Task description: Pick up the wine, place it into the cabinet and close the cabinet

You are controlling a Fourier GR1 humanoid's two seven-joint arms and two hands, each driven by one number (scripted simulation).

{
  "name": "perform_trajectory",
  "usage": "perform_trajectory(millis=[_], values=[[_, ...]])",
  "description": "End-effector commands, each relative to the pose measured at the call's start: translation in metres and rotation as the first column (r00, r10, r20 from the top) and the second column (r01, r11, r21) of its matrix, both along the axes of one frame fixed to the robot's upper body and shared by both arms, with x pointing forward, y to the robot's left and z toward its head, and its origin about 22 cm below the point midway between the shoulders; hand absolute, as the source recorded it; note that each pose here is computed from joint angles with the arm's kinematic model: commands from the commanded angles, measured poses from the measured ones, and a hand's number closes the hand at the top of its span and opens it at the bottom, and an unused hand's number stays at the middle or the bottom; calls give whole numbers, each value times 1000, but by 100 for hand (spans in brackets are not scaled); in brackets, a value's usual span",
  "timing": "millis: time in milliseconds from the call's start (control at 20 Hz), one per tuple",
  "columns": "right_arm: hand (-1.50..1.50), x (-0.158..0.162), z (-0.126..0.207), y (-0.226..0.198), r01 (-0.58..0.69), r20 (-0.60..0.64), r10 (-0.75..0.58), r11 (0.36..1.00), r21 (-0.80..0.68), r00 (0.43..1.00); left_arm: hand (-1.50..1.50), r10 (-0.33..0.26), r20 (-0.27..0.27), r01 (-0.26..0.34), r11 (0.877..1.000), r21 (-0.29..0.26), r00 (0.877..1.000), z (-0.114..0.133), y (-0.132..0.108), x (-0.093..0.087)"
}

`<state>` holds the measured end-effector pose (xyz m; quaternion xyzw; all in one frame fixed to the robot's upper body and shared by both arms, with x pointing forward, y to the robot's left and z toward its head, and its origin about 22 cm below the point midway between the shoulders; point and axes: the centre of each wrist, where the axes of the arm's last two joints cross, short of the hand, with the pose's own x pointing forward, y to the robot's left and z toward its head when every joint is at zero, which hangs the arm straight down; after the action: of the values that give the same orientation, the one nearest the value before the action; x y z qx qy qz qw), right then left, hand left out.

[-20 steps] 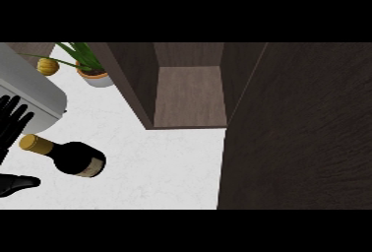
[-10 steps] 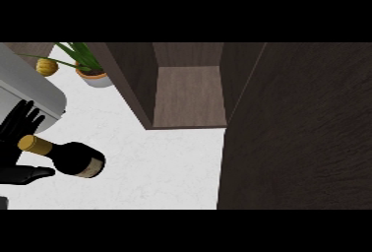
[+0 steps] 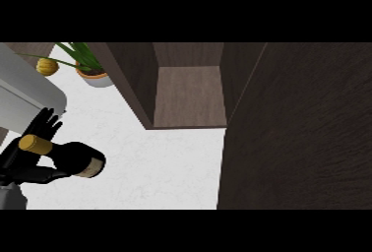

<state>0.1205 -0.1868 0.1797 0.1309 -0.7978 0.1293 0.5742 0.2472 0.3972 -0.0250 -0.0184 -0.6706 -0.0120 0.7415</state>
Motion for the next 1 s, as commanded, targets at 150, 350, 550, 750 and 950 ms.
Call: perform_trajectory(millis=[150, 350, 550, 750, 950], values=[[-150, -42, 35, -18, -36, 80, 34, 999, 35, 996, -150, -44, -11, 44, 999, -4, 999, -29, -19, 9], [-150, -41, 29, -11, -19, 72, 15, 998, 60, 997, -150, -34, -12, 34, 999, -12, 999, -37, 3, -4], [-150, -49, 35, -17, -31, 81, 26, 998, 53, 996, -150, -53, -33, 51, 998, -38, 998, -58, -19, -1], [-150, -35, 22, -15, -22, 77, 19, 999, 41, 997, -150, -10, -37, 5, 992, -127, 999, -71, -10, -20], [-150, -48, 37, -11, -27, 69, 22, 997, 73, 997, -150, 18, -42, -24, 987, -157, 999, -78, -22, -8]])
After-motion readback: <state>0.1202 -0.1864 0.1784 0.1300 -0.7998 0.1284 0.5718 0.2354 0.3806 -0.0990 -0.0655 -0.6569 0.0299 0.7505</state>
